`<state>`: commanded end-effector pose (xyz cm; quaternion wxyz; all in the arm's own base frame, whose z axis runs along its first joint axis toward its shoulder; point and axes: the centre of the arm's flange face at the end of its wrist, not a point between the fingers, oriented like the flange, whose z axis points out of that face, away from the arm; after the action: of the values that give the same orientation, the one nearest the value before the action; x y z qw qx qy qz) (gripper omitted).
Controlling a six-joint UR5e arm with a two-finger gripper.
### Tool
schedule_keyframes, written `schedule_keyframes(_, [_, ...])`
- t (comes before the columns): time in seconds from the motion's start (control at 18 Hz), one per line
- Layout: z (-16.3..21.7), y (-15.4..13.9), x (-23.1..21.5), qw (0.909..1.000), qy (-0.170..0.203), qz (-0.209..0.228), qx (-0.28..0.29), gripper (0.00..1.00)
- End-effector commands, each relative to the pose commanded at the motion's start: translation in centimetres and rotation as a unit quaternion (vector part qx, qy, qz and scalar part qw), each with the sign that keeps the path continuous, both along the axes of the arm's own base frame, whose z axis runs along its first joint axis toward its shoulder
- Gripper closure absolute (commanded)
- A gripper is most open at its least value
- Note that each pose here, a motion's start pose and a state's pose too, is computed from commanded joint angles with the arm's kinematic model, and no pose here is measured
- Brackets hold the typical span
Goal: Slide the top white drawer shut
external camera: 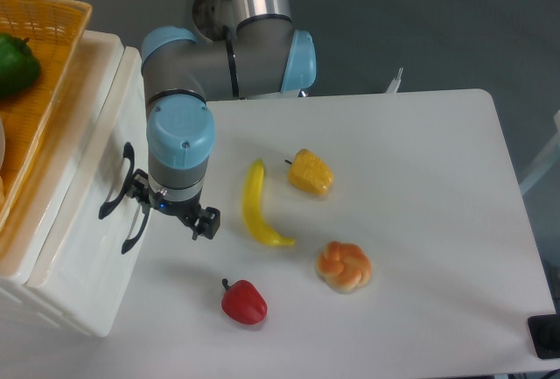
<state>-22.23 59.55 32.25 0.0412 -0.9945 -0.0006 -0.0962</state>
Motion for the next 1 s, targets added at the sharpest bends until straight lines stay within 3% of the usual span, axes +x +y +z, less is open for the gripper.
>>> schedule_keyframes(0.44, [0.6,0.0,-0.9,1.0000,0.007,0.001,0.005,0.00])
schedule_keyframes(0.78, [2.4,-2.8,-8.3,0.9992,0.025,0.016,0.026,0.00])
schedule_keyframes(1.0, [2.7,-5.5,-13.4,0.9986,0.036,0.001,0.038,0.00])
